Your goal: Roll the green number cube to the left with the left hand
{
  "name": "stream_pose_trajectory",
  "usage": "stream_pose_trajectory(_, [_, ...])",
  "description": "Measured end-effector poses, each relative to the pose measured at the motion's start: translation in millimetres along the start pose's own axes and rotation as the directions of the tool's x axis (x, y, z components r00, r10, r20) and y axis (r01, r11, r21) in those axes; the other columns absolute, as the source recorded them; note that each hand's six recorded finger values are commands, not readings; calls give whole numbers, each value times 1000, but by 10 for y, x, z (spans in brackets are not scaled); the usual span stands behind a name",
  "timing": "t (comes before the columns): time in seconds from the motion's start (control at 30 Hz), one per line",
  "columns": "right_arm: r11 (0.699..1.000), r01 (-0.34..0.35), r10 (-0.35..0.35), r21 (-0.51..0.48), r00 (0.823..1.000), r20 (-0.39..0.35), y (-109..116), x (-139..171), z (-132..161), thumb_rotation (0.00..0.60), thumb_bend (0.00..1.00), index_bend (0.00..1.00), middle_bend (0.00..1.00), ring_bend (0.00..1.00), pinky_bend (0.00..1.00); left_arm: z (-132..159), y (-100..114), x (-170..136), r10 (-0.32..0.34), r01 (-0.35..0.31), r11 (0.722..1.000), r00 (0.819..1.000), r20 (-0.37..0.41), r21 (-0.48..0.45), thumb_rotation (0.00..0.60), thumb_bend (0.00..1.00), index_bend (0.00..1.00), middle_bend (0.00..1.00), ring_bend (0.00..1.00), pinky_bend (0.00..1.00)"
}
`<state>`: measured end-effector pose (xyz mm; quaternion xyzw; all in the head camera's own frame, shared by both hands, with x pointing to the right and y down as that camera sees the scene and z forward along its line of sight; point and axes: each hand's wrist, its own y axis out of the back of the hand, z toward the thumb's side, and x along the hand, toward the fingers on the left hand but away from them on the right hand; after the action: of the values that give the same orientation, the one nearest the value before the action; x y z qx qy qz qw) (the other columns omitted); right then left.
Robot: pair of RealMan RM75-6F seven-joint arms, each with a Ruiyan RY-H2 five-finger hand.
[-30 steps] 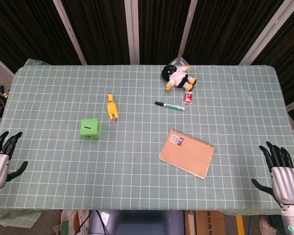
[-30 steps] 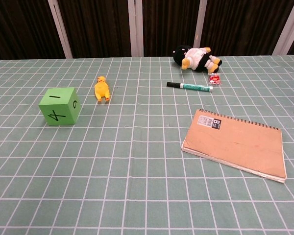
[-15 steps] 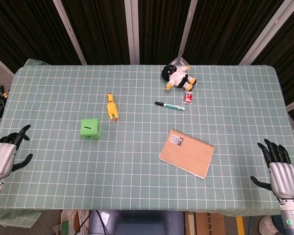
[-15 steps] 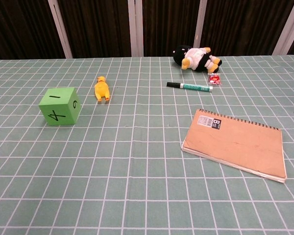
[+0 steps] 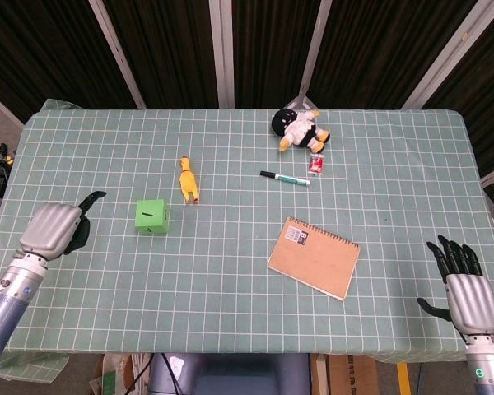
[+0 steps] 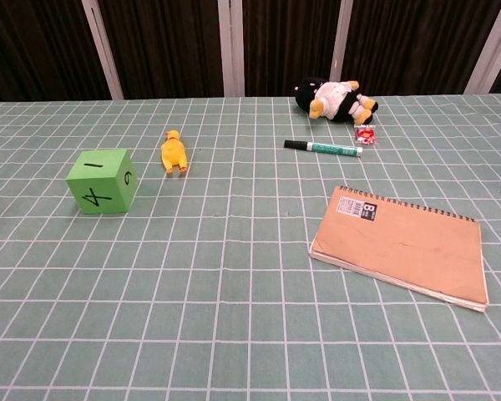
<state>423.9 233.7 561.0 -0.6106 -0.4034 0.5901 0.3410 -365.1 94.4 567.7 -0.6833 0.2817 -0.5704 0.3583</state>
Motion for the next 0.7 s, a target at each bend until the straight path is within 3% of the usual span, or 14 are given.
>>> stream_pose_trajectory(0.17, [1000,26,-26,-2,1000,-17,37,-14,20,600,154,121,12,2,46,116,43,193,-86,85,996,994,-62,-11,600,937,152,830,669,683])
stream_pose_trajectory(0.3, [996,88,-89,-15,996,-30,116,-33,27,600,154,121,11,2,46,283,34,334,-174,169,984,980,-95,-60,600,937,153,832,672,683])
stream_pose_trajectory(0.5, [990,140,-141,-14,990,-14,166,-70,-19,600,155,105,12,2,46,613,-13,524,-265,260,963,961,-73,-66,600,937,152,835,675,699])
stream_pose_trajectory(0.7, [990,142,-142,15,990,6,146,-75,-52,600,154,101,12,2,46,725,-153,640,-330,323,941,942,-65,-103,600,937,151,836,677,712])
